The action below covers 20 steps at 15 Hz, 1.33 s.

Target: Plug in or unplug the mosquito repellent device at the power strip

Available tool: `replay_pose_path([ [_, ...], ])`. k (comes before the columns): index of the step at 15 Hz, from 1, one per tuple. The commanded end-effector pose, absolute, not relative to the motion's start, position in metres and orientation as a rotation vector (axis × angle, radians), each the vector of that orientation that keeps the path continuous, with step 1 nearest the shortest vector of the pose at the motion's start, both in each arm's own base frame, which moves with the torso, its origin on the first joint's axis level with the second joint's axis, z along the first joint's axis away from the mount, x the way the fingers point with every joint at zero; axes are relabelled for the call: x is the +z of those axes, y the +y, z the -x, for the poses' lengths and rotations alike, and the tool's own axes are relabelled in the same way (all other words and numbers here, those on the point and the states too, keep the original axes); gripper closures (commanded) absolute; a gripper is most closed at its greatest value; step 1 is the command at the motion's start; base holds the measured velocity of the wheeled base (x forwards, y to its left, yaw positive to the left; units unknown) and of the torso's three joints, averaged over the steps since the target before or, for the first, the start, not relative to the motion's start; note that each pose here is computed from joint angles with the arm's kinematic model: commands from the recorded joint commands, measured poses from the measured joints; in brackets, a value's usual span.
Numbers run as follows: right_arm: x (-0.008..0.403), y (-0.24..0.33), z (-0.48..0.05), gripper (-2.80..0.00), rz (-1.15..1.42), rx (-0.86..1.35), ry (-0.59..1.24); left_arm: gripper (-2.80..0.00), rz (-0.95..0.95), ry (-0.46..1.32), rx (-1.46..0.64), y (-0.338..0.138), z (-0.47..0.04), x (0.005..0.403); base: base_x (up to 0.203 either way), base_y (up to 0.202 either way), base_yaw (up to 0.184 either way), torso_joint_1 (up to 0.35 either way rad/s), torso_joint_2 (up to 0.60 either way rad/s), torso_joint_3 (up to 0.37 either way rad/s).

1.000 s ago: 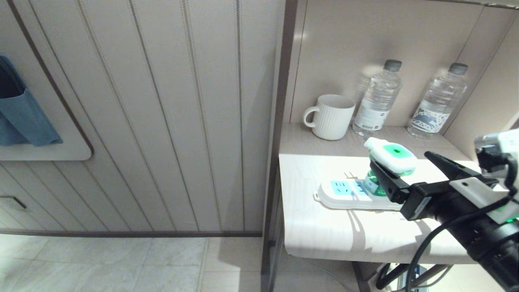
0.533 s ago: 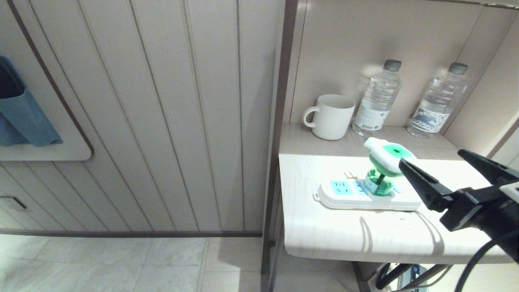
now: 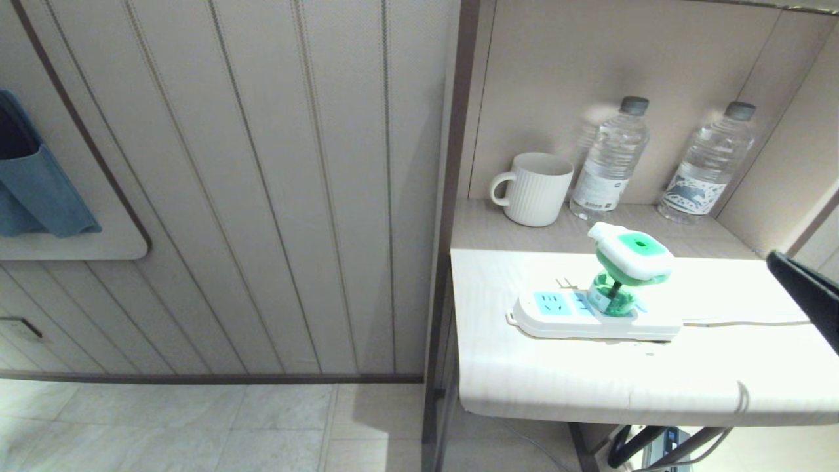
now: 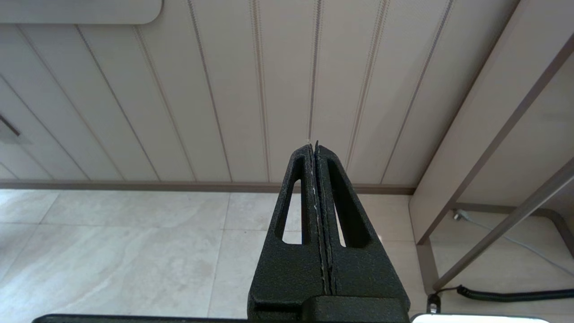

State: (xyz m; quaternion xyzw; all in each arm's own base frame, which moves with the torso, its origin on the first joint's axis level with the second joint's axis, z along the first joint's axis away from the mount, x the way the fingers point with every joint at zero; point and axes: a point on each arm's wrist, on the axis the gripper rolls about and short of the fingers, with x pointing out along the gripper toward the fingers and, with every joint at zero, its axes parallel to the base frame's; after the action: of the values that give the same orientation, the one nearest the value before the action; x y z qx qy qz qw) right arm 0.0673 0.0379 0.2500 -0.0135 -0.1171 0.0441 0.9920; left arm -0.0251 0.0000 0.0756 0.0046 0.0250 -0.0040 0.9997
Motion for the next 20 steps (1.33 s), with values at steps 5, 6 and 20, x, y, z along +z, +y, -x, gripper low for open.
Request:
replay_pose_path([
  [5,0.271,-0.007,-0.014,0.00,0.039,-0.106,-0.243,0.00,-0.009,0.051,-0.008,0.000,0.025,0.076,0.000,0.000,0.000,0.000,0.00,0.000],
  [6,0.269,-0.010,-0.009,0.00,0.044,-0.140,-0.244,0.00,-0.009,0.052,-0.008,0.000,0.025,0.076,0.000,0.000,0.000,0.000,0.00,0.000],
  [20,0.138,-0.006,-0.001,0.00,0.173,-0.206,-0.010,0.00,-0.009,0.052,-0.008,0.000,0.025,0.076,0.000,0.000,0.000,0.000,0.00,0.000],
])
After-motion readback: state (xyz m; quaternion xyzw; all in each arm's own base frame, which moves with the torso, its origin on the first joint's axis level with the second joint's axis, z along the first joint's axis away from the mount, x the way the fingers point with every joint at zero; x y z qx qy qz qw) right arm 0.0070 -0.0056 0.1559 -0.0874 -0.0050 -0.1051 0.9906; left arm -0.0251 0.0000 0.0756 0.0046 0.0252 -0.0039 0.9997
